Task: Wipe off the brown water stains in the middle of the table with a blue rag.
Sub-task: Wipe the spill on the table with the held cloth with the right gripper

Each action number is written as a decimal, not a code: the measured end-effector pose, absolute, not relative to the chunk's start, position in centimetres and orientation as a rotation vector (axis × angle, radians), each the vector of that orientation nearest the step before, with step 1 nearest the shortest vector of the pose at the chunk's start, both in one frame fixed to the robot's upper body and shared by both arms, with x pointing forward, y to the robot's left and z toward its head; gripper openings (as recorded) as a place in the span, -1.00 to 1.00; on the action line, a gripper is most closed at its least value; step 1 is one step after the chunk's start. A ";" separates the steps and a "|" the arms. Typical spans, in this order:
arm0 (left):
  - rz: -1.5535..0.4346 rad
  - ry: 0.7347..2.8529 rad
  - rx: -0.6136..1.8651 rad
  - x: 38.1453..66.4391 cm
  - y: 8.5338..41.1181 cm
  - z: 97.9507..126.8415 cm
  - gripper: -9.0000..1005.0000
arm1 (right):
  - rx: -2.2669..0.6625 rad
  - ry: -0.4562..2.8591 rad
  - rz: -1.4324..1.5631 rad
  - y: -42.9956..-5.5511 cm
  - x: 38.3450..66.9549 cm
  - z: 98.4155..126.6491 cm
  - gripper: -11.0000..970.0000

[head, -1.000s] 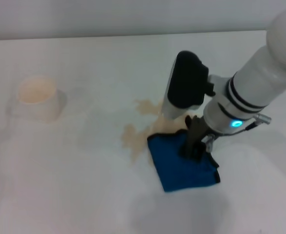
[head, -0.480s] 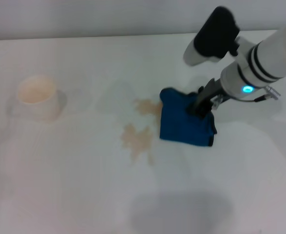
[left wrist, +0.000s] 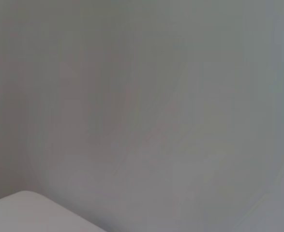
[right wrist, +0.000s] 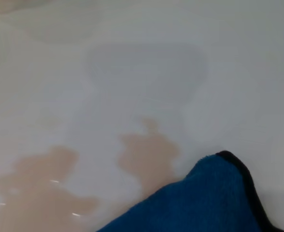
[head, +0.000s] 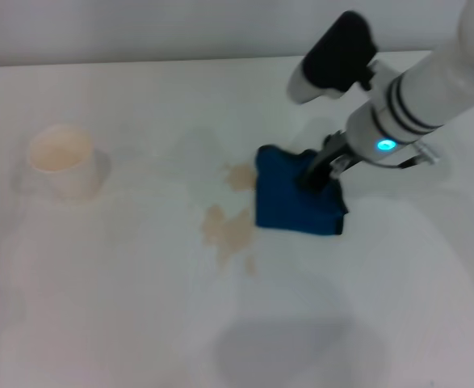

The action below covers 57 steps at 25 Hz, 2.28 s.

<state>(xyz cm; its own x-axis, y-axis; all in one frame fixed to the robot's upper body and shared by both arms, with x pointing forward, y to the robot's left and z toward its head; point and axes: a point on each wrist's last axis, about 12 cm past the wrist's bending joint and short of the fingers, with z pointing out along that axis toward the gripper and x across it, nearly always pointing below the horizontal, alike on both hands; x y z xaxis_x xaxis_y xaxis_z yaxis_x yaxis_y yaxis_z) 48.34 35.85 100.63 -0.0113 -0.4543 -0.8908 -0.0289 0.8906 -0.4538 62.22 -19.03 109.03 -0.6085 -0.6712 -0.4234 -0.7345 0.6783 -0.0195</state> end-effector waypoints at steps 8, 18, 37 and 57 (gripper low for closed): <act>-0.350 1.557 -0.391 48.3 35.8 100.6 0.71 | -1.294 2.421 0.333 -14.3 60.4 108.6 -0.89; -0.358 1.553 -0.386 48.7 35.6 100.7 0.71 | -1.561 2.259 0.402 -9.4 56.9 108.0 -0.90; -0.371 1.556 -0.400 48.6 35.4 100.6 0.71 | -1.268 2.290 0.296 -12.1 61.8 108.7 -0.91; -0.381 1.550 -0.393 49.1 35.2 100.8 0.71 | -1.087 2.453 0.061 -19.8 64.4 108.6 -0.90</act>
